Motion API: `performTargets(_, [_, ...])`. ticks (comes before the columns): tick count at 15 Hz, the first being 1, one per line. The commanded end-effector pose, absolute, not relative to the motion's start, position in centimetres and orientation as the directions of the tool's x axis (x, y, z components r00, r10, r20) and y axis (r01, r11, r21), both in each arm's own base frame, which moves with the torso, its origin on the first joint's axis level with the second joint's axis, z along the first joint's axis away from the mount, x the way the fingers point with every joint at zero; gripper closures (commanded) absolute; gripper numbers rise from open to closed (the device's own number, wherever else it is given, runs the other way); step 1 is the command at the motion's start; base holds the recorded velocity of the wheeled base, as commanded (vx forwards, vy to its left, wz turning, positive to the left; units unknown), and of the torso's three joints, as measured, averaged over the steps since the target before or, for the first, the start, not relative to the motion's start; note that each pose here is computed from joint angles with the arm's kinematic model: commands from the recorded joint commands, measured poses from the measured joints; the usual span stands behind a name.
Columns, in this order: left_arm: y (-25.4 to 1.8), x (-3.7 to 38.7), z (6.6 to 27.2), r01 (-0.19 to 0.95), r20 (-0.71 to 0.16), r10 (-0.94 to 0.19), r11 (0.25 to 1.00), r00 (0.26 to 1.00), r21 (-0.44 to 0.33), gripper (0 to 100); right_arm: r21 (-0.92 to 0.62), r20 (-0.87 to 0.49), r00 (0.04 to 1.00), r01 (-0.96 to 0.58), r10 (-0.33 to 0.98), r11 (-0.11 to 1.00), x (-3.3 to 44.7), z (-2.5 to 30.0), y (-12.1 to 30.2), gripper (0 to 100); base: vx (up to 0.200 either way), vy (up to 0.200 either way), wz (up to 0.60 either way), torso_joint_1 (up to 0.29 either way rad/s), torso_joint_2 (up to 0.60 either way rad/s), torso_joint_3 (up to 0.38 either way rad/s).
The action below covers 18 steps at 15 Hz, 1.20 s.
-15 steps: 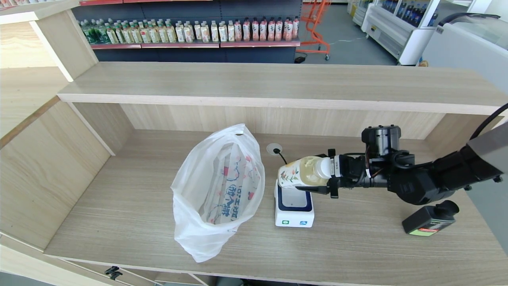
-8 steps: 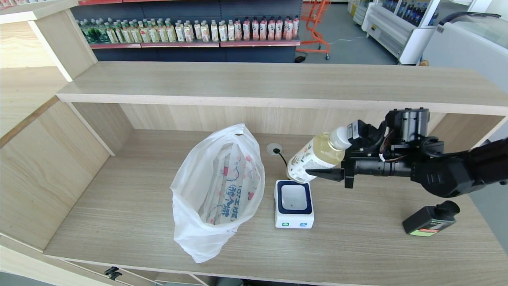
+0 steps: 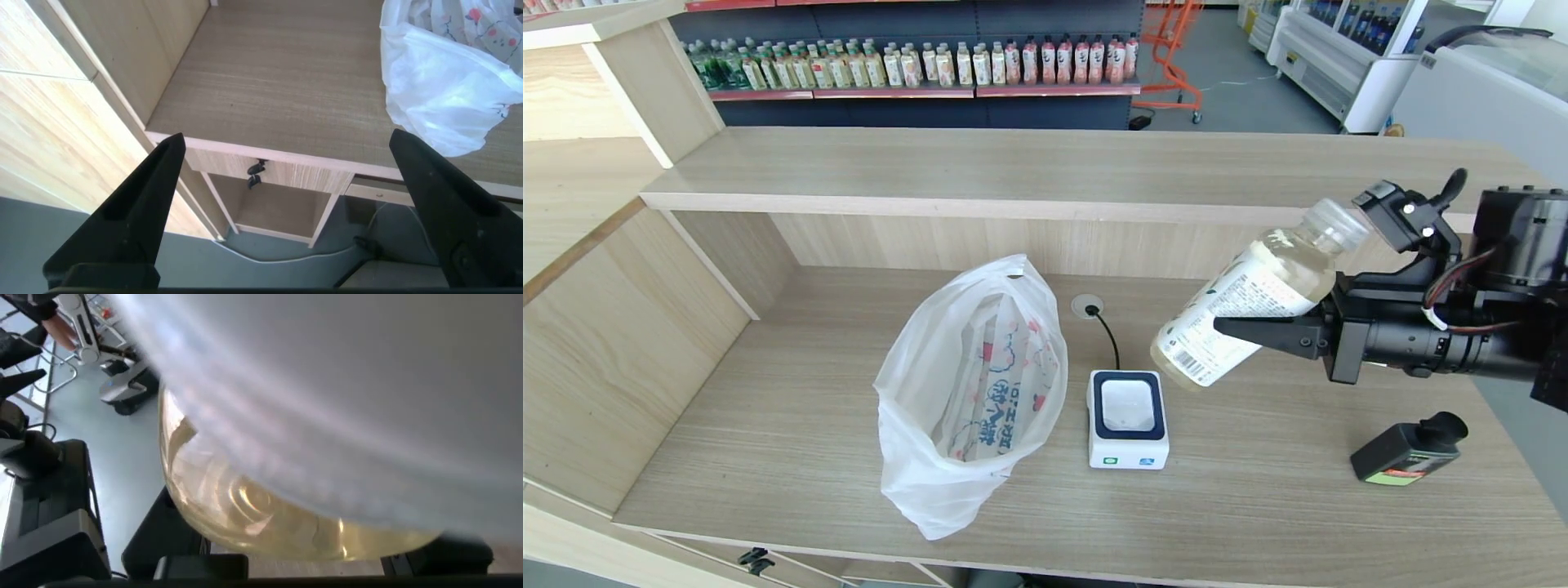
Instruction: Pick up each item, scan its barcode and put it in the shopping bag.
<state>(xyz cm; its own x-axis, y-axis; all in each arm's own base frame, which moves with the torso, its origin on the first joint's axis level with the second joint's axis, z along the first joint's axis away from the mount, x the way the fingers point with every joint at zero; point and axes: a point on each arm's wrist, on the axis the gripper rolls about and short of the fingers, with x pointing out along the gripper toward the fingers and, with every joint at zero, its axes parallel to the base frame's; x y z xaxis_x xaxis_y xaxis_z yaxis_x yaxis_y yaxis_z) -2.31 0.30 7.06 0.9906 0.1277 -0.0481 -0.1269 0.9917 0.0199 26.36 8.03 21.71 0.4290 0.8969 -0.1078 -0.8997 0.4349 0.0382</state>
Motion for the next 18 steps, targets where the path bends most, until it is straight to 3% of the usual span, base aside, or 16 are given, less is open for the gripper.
performTargets(1, [0.3,-2.3,7.0,-0.128,-0.05,0.129,0.992,0.99,0.02,0,0.036,-0.09,0.432,-0.899,0.897,0.437,25.3,22.4,7.7,100,0.0,0.0,0.0,0.0,0.0,0.0])
performTargets(3, [0.3,-2.3,7.0,-0.128,-0.05,0.129,0.992,0.99,0.017,0,0.047,-0.091,0.431,-0.899,0.898,0.436,25.2,22.4,7.7,100,0.0,0.0,0.0,0.0,0.0,0.0])
performTargets(8, [0.3,-2.3,7.1,-0.13,-0.049,0.13,0.991,0.99,-0.003,0,0.151,-0.084,0.424,-0.889,0.902,0.432,24.8,22.7,8.0,100,0.0,0.2,0.0,-0.001,0.0,0.006])
performTargets(12, [0.3,-2.3,7.0,-0.128,-0.05,0.129,0.992,0.99,0.004,0,0.26,-0.106,0.476,-0.834,0.873,0.487,24.5,22.5,10.1,100,0.0,0.2,0.0,0.004,0.0,0.006])
performTargets(18, [0.3,-2.3,7.0,-0.128,-0.05,0.129,0.992,0.99,0.005,0,0.317,-0.182,0.483,-0.796,0.857,0.516,24.8,20.0,11.9,100,0.0,0.0,0.0,0.0,0.0,0.0])
